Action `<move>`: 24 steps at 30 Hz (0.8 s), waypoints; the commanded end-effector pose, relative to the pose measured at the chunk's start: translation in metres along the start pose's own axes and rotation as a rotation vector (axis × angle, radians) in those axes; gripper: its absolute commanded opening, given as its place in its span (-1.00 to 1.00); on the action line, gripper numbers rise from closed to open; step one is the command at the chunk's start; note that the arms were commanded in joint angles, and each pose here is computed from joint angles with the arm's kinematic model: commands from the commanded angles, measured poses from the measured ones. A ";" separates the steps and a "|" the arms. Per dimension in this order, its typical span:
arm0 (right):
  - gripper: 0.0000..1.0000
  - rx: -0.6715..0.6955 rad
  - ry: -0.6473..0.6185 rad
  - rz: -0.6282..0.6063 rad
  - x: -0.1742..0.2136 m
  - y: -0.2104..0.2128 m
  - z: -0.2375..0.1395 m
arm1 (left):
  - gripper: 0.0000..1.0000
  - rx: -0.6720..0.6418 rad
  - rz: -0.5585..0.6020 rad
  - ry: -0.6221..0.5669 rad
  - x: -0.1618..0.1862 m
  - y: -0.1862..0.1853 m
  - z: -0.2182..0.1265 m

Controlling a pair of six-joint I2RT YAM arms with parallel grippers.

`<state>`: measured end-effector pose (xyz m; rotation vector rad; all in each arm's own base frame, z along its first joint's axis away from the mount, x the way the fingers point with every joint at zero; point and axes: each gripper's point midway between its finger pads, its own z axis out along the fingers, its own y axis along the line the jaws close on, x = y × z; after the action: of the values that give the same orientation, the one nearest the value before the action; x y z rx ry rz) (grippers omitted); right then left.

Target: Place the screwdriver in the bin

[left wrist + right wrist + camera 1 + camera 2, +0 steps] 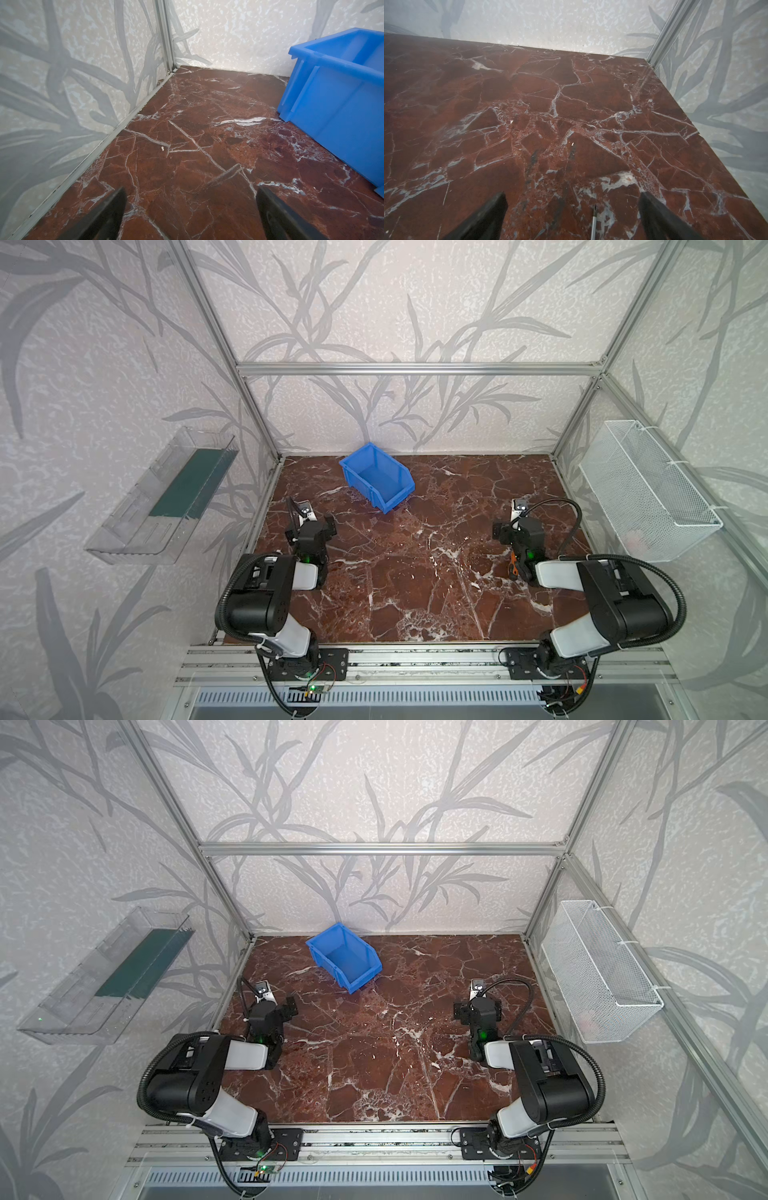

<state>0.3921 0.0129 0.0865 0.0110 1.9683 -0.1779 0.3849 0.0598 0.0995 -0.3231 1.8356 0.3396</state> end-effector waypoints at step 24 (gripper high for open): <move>0.98 0.002 -0.021 0.012 -0.007 -0.001 0.000 | 0.98 -0.010 -0.015 -0.010 -0.002 0.003 0.000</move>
<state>0.3921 0.0129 0.0866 0.0111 1.9679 -0.1779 0.3848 0.0602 0.0996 -0.3255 1.8348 0.3392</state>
